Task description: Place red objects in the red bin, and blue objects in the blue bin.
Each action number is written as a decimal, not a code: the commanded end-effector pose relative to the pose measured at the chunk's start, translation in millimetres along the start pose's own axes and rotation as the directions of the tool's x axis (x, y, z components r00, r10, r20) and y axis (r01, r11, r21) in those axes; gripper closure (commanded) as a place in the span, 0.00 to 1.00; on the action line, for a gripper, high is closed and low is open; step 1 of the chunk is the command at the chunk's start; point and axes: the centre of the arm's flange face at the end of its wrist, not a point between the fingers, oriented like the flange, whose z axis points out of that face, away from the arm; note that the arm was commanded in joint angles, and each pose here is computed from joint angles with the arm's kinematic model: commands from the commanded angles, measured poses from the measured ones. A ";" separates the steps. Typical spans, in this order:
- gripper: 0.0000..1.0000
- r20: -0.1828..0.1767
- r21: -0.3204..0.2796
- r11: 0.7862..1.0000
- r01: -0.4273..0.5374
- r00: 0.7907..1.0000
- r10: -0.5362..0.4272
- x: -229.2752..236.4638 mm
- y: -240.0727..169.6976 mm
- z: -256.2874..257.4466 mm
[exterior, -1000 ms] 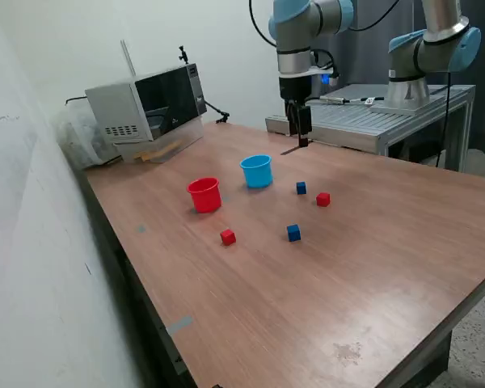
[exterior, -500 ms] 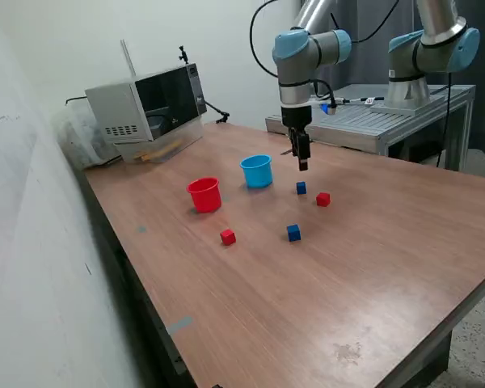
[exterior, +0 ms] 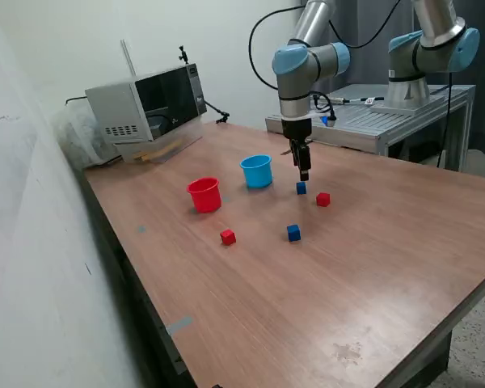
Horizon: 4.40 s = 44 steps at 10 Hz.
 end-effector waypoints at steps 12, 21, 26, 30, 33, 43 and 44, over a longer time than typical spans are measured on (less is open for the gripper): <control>1.00 0.008 0.038 0.998 0.050 0.999 -0.051 7.0 -0.6 23.2; 1.00 -0.047 -0.145 0.966 0.214 0.974 -0.223 1.8 4.1 -147.1; 1.00 -0.028 -0.089 0.996 0.025 0.999 -0.028 -120.6 100.5 -106.2; 1.00 -0.018 -0.043 0.999 0.002 1.000 -0.002 -138.1 114.7 -74.7; 0.00 -0.062 -0.036 0.999 0.017 0.998 -0.019 -126.0 109.7 -76.0; 0.00 -0.083 -0.191 0.897 0.399 0.904 -0.420 13.8 -96.1 -269.6; 0.00 -0.092 -0.207 0.885 0.416 0.893 -0.441 26.9 -116.2 -280.1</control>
